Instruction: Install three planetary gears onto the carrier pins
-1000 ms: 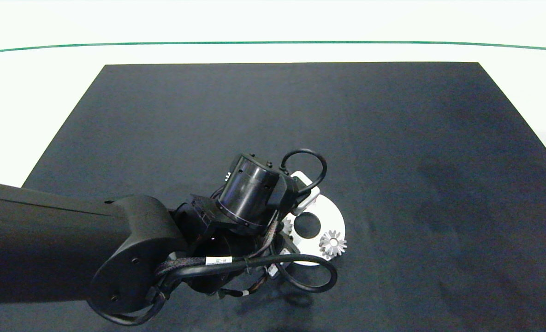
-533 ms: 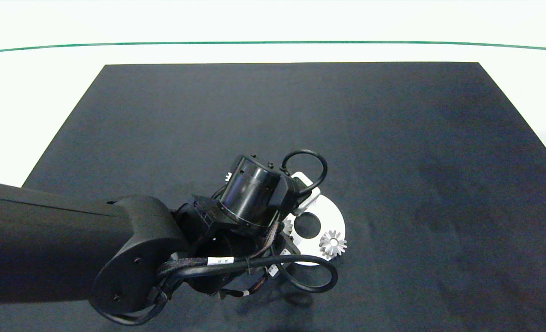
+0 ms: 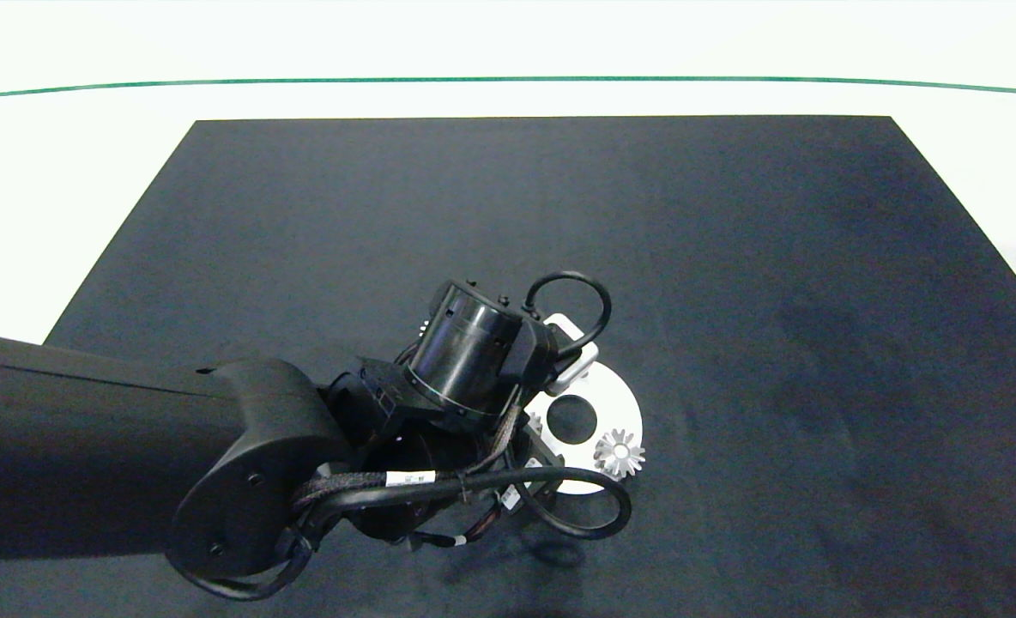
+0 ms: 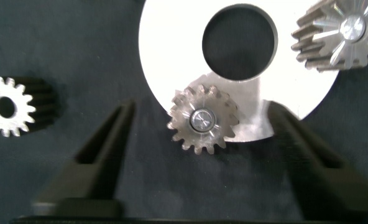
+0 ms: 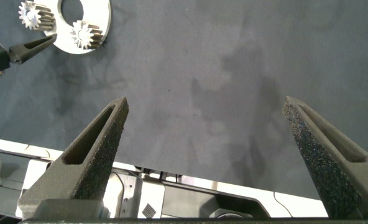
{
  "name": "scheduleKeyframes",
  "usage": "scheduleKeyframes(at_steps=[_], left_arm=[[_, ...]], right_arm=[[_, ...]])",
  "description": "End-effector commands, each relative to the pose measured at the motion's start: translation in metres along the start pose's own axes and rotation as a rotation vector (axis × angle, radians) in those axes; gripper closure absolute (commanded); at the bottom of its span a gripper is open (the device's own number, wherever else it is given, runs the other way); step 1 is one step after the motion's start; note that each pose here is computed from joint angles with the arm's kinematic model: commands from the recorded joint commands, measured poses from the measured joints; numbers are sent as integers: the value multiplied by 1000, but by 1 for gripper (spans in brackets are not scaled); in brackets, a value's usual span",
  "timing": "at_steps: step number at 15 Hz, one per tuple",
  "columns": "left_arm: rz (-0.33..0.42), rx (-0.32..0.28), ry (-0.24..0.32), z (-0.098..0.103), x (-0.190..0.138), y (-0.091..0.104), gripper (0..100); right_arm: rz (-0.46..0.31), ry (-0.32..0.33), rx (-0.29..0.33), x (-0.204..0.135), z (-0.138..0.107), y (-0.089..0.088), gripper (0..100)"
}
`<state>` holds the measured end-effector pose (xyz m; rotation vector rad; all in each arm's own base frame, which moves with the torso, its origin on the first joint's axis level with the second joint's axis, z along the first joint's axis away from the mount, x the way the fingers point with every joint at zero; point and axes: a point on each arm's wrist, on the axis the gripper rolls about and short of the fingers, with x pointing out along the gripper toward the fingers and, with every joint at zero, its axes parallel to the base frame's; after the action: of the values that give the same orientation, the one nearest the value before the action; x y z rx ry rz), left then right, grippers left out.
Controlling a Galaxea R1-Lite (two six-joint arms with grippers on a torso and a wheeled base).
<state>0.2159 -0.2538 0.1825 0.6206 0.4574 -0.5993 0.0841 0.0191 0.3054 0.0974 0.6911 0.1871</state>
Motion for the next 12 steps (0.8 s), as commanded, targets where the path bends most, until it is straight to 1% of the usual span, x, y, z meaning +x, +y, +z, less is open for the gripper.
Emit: scheduleKeyframes(at_steps=[1, 2, 4, 6, 8, 9, 12], left_arm=[[41, -34, -45, 13, -9, 18, 0], [50, -42, -53, 17, -15, 24, 0], [73, -60, -41, 21, -21, 39, 0], [98, -79, -39, 25, -21, 50, 0], [118, -92, -31, 24, -18, 58, 0], [129, -99, -23, 22, -15, 63, 0], [150, -112, 46, 15, -5, 75, 0]], right_arm=[[0, 7, 1, 0, -1, 0, 0], [0, 5, 1, 0, 0, 0, 0], [1, 7, 1, 0, -1, 0, 0], [2, 3, 0, -1, -1, 0, 0], [6, -6, -2, -3, -2, 0, 0], [8, -6, -2, -3, -2, 0, 0], [8, -4, -2, -3, -2, 0, 0]])
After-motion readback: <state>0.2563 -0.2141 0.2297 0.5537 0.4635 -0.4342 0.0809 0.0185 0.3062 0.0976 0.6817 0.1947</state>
